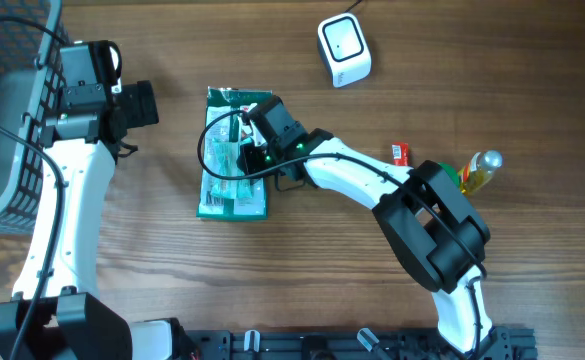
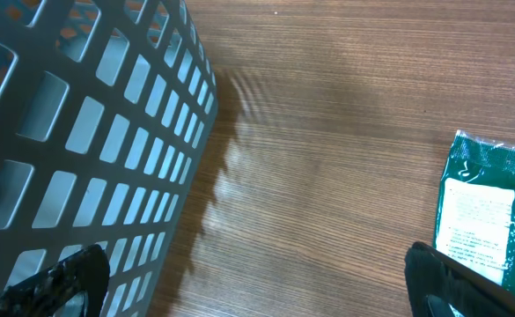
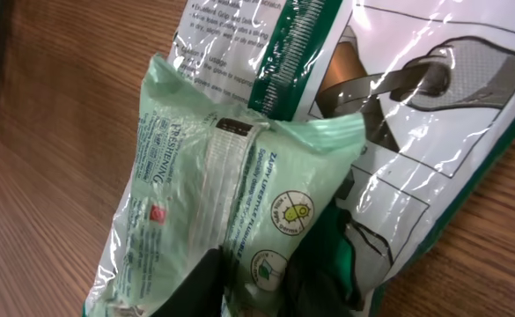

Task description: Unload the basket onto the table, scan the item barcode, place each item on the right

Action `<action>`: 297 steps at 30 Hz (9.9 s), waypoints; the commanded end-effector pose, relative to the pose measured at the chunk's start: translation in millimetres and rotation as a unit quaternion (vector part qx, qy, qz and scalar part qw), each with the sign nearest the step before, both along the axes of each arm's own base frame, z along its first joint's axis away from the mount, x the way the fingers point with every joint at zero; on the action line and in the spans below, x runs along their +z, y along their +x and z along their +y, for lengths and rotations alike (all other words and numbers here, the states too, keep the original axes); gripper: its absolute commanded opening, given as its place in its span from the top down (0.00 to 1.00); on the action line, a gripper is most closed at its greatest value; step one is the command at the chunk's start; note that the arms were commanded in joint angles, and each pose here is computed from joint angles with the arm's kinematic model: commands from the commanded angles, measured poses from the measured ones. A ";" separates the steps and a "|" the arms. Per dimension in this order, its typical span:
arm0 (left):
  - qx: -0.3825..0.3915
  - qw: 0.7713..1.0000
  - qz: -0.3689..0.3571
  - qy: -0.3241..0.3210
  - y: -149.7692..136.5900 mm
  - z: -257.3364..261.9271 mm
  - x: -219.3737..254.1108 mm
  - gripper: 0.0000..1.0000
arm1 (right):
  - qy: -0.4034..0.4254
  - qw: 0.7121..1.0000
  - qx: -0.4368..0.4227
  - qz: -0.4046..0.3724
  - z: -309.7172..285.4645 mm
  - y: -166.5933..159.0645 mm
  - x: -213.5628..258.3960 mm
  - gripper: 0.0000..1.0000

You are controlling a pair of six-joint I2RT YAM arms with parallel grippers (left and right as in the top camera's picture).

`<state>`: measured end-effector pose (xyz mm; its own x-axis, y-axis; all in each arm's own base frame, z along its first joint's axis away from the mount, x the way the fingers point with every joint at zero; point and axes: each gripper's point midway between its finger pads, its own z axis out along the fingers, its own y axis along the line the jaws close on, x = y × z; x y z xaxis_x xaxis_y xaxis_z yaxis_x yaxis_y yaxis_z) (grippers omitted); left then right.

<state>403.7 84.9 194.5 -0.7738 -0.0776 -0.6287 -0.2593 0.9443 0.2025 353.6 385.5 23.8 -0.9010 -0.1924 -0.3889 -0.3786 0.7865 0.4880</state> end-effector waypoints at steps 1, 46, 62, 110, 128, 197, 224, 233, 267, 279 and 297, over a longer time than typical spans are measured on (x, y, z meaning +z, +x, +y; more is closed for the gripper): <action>-0.002 1.000 -0.002 0.003 0.7 0.5 2.0 0.00 | 0.009 1.000 0.014 0.021 4.3 -9.2 -9.6 0.73; -0.002 1.000 -0.002 0.003 0.7 0.5 2.0 0.00 | -0.115 0.971 -0.101 0.182 -52.0 -62.2 -27.4 0.87; -0.002 1.000 -0.002 0.003 0.7 0.5 2.0 0.00 | -0.077 0.981 -0.125 0.130 -70.9 -28.4 26.7 0.67; -0.002 1.000 -0.002 0.003 0.7 0.5 2.0 0.00 | 0.037 0.984 0.166 0.057 -38.5 -61.3 73.2 0.80; -0.002 1.000 -0.002 0.003 0.7 0.5 2.0 0.00 | 0.111 0.942 0.265 0.171 -20.6 -98.4 -31.5 0.79; -0.002 1.000 -0.002 0.003 0.7 0.5 2.0 0.00 | 0.145 0.966 0.214 0.011 -11.2 -42.3 69.5 0.68; -0.002 1.000 -0.002 0.003 0.7 0.5 2.0 0.00 | 0.133 0.970 0.196 0.050 -1.8 -47.8 14.9 0.74; -0.002 1.000 -0.002 0.003 0.7 0.5 2.0 0.00 | 0.032 0.990 0.102 -0.086 -32.2 -0.4 70.0 0.64; -0.002 1.000 -0.002 0.003 0.7 0.5 2.0 0.00 | -0.166 0.986 -0.016 0.005 -124.1 -22.9 43.2 0.48; -0.002 1.000 -0.002 0.003 0.7 0.5 2.0 0.00 | -0.160 0.982 0.017 0.094 -117.2 -49.7 -3.0 0.54; -0.002 1.000 -0.002 0.003 0.7 0.5 2.0 0.00 | -0.129 0.983 0.054 0.122 -110.5 -69.7 -26.5 0.66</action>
<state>403.7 84.9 194.5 -0.7738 -0.0776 -0.6287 -0.2593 0.9443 0.2025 293.8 276.3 8.2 -0.9408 -0.3182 -0.1167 -0.3388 0.8709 0.3560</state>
